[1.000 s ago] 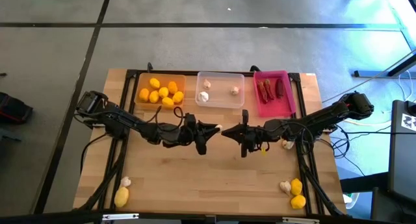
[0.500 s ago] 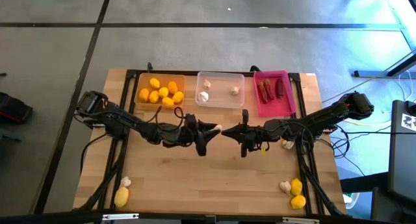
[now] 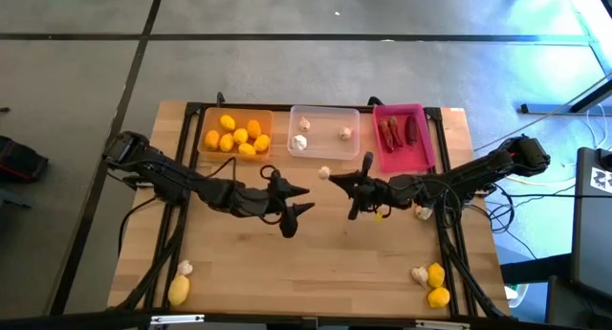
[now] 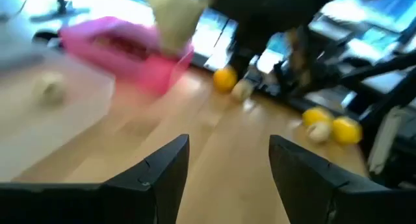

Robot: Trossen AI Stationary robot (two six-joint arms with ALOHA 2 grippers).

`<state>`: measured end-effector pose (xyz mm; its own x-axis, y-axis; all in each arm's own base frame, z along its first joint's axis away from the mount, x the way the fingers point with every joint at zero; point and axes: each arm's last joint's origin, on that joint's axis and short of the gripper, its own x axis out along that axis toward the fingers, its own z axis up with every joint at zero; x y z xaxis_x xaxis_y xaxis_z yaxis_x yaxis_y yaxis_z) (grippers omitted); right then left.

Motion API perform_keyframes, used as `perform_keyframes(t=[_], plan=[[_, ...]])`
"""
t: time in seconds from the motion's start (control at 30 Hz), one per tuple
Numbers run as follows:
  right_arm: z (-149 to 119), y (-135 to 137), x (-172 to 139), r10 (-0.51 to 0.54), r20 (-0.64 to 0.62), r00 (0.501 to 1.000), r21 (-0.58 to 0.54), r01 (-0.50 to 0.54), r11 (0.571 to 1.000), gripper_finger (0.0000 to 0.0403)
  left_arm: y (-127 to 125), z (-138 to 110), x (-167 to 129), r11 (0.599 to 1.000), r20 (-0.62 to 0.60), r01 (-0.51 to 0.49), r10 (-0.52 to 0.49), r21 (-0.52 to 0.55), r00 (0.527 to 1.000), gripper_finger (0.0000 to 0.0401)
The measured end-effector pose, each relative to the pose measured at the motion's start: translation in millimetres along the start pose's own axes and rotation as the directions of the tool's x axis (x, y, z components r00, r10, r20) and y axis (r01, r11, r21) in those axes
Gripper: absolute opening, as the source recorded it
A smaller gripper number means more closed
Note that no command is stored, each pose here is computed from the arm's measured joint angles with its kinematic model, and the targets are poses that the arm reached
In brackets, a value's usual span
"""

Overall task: Sort produce into baskets
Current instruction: Put the white garlic into the transparent bin

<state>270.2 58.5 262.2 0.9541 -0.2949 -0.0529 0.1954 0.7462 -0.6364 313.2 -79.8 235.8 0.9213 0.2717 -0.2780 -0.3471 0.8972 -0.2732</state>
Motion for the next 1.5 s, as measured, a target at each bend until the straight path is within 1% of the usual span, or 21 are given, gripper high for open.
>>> perform_keyframes(t=[0.1,0.2,0.37,0.5,0.7,0.9,1.0,1.07,1.17,1.33,1.5], plan=[[-6.0,-5.5,4.0,-0.023,-0.036,0.999,-0.002,0.023,1.000,0.0004,3.4,-6.5,-0.1,0.999,-0.057,-0.032,0.031,-0.014,0.998,0.0207],[-15.3,-13.7,10.0,-0.047,-0.083,0.995,0.010,0.048,0.999,0.0004,5.3,-10.1,-0.5,0.998,-0.090,-0.053,0.050,-0.028,0.995,0.0207],[-39.7,-31.9,20.9,-0.082,-0.207,0.975,0.049,0.094,0.994,0.0004,3.4,-11.4,-1.9,0.997,-0.093,-0.052,0.047,-0.053,0.995,0.0207],[-65.9,-47.2,27.2,-0.059,-0.326,0.943,0.077,0.089,0.993,0.0004,0.9,-11.3,-3.0,0.999,-0.085,-0.038,0.035,-0.033,0.996,0.0208],[-102.4,-73.6,30.9,0.006,-0.440,0.898,0.216,0.100,0.971,0.0004,1.6,-11.2,-3.2,0.998,-0.074,-0.061,0.059,-0.018,0.996,0.0208],[-129.7,-97.3,29.1,0.085,-0.471,0.878,0.386,0.119,0.915,0.0004,5.5,-10.1,-0.9,0.997,-0.074,-0.075,0.077,0.026,0.994,0.0208],[-138.7,-105.2,28.1,0.101,-0.479,0.872,0.434,0.135,0.891,0.0004,8.3,-8.7,0.9,0.995,-0.071,-0.084,0.087,0.045,0.994,0.0208],[-144.5,-108.6,28.6,0.108,-0.485,0.868,0.459,0.148,0.876,0.0004,10.5,-7.7,2.2,0.994,-0.069,-0.091,0.095,0.057,0.993,0.0208],[-155.2,-110.2,31.7,0.122,-0.502,0.856,0.474,0.154,0.867,0.0004,14.4,-6.1,4.4,0.992,-0.067,-0.105,0.109,0.072,0.992,0.0208],[-177.4,-104.7,39.1,0.159,-0.563,0.811,0.477,0.162,0.864,0.0004,18.9,-4.4,6.7,0.989,-0.066,-0.119,0.126,0.093,0.990,0.0208],[-192.4,-93.5,45.4,0.203,-0.603,0.771,0.480,0.147,0.865,0.0004,19.6,-4.1,7.1,0.988,-0.066,-0.122,0.128,0.097,0.990,0.0208]])
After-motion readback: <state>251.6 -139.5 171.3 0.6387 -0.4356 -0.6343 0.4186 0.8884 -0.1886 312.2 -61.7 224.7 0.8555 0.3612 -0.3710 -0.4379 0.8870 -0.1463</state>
